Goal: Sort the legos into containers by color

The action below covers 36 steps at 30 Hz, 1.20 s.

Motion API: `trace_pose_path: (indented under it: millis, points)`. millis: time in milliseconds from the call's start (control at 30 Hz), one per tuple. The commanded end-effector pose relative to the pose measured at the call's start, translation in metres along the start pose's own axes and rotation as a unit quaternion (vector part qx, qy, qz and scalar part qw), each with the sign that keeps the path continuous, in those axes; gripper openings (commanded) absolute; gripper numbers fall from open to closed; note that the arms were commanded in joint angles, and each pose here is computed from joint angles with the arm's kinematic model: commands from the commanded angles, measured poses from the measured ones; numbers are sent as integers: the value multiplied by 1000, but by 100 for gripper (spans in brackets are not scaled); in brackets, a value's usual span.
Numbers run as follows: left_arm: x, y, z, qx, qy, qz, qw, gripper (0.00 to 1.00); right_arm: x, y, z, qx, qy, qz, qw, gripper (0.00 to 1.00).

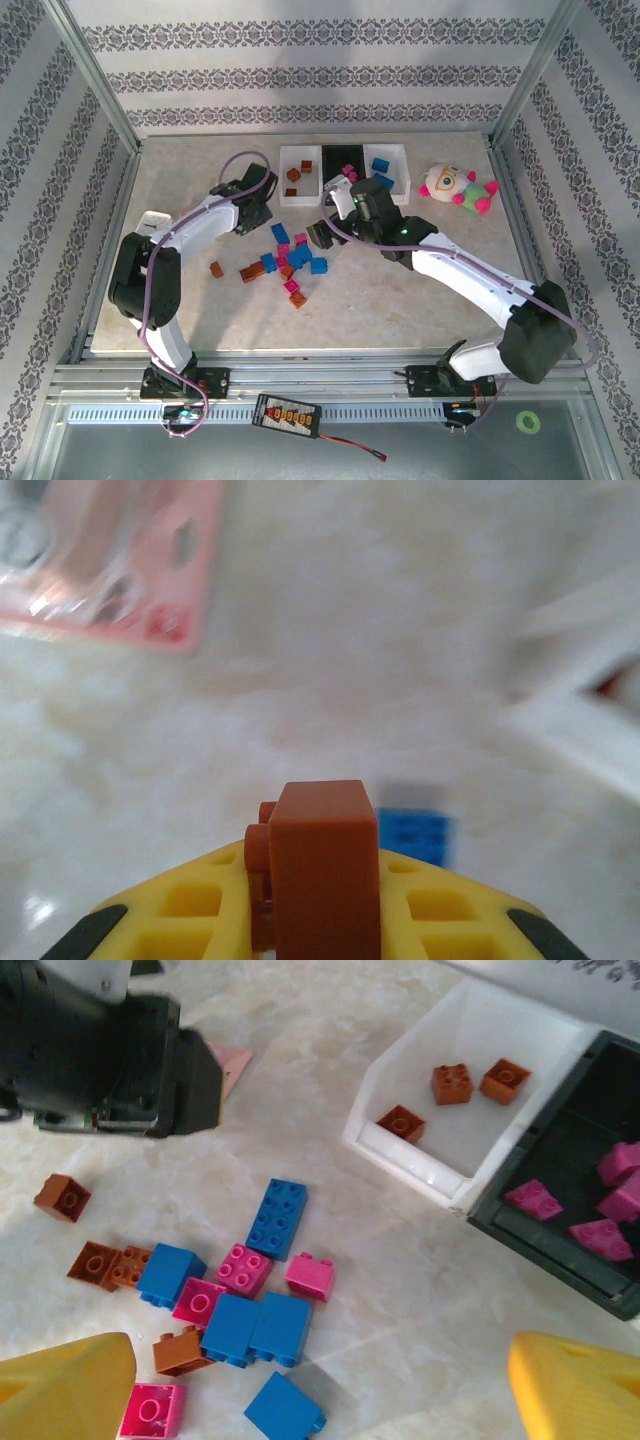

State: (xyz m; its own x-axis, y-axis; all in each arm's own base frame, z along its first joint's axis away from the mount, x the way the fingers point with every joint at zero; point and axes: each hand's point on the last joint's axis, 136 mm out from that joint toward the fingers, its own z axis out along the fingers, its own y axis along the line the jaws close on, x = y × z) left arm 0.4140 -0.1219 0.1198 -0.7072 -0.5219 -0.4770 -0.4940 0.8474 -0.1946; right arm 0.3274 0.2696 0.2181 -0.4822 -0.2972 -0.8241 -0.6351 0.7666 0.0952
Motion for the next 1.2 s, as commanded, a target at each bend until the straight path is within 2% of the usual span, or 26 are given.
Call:
trace_pose_path:
  millis: [0, 267, 667, 733, 833, 967, 1067, 1167]
  points:
    - [-13, -35, -4, 20, -13, 64, 998, 21, -10, -16, -10, 25, -34, 27, 999, 95]
    - [-43, -112, 9, 68, -20, 104, 992, 21, -4, -32, -21, 55, -44, 49, 996, 95]
    - [-55, -155, 50, 61, -5, 138, 989, 25, 6, -39, -30, 72, -38, 69, 994, 94]
    - [-57, -156, 50, 60, -9, 137, 989, 32, 5, -40, -32, 74, -37, 76, 994, 94]
    - [-61, -158, 42, 66, -14, 139, 988, 57, 7, -39, -32, 73, -31, 88, 993, 94]
    - [-68, -159, 21, 76, -25, 150, 985, 80, 16, -37, -26, 76, -17, 102, 992, 95]
    - [-75, -156, 1, 78, -39, 158, 984, 91, 28, -30, -15, 73, 4, 117, 990, 95]
    - [-81, -149, -22, 81, -57, 163, 982, 96, 45, -18, 0, 71, 35, 124, 989, 95]
